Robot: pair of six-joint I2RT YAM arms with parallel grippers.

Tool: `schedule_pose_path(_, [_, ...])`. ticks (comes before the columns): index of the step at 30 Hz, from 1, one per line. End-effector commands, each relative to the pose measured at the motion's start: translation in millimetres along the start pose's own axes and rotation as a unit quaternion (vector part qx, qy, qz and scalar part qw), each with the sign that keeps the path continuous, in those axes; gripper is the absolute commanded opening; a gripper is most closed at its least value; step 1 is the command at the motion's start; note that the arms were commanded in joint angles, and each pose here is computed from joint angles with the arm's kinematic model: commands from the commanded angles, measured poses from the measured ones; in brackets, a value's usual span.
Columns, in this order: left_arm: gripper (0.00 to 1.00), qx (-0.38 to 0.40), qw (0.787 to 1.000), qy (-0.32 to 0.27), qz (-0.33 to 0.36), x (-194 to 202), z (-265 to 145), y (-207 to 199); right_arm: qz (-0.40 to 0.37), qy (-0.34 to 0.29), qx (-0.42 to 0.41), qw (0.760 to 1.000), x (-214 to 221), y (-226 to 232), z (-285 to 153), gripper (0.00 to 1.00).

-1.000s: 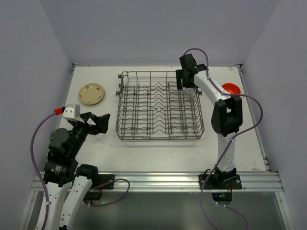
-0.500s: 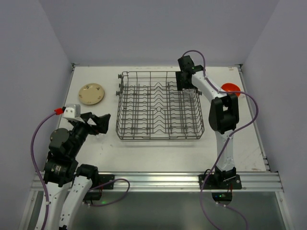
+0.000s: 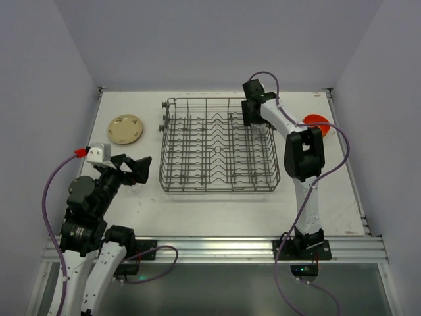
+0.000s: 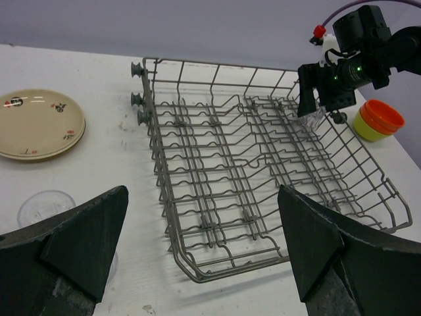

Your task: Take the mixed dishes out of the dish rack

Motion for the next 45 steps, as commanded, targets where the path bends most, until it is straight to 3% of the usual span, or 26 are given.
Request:
schedule_pose_path(1, [1.0, 0.017, 1.0, -0.015, 0.016, -6.9, 3.5, -4.8, 0.019, -0.026, 0.016, 0.999, -15.9, -6.6, -4.4, 0.7])
schedule_pose_path(18, [1.0, 0.016, 1.0, -0.016, 0.015, -6.8, 3.8, -4.4, 0.031, -0.03, 0.02, 0.999, -18.6, -9.5, -12.9, 0.47])
schedule_pose_path(26, [1.0, 0.016, 1.0, -0.015, 0.015, -6.5, 3.8, -4.3, 0.043, -0.049, 0.016, 0.998, -30.1, -16.2, -35.0, 0.45])
schedule_pose_path(38, [1.0, 0.016, 1.0, -0.014, 0.015, -6.1, 4.0, -4.4, 0.062, -0.1, -0.006, 0.993, -56.1, -30.2, -101.1, 0.43])
schedule_pose_path(45, [1.0, 0.018, 1.0, -0.014, 0.015, -7.9, 5.2, -5.4, 0.075, -0.159, -0.125, 0.976, -66.2, -19.4, -184.7, 0.37])
Point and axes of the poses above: each gripper's point midway between its finger pads, its own z axis out along the fingers, its own y axis along the line the jaws close on, x = y × z, the point moved 3 cm from there along -z, back along the fingers, and after that the axes turned 3 degrees about -z, right-handed, at the moved point
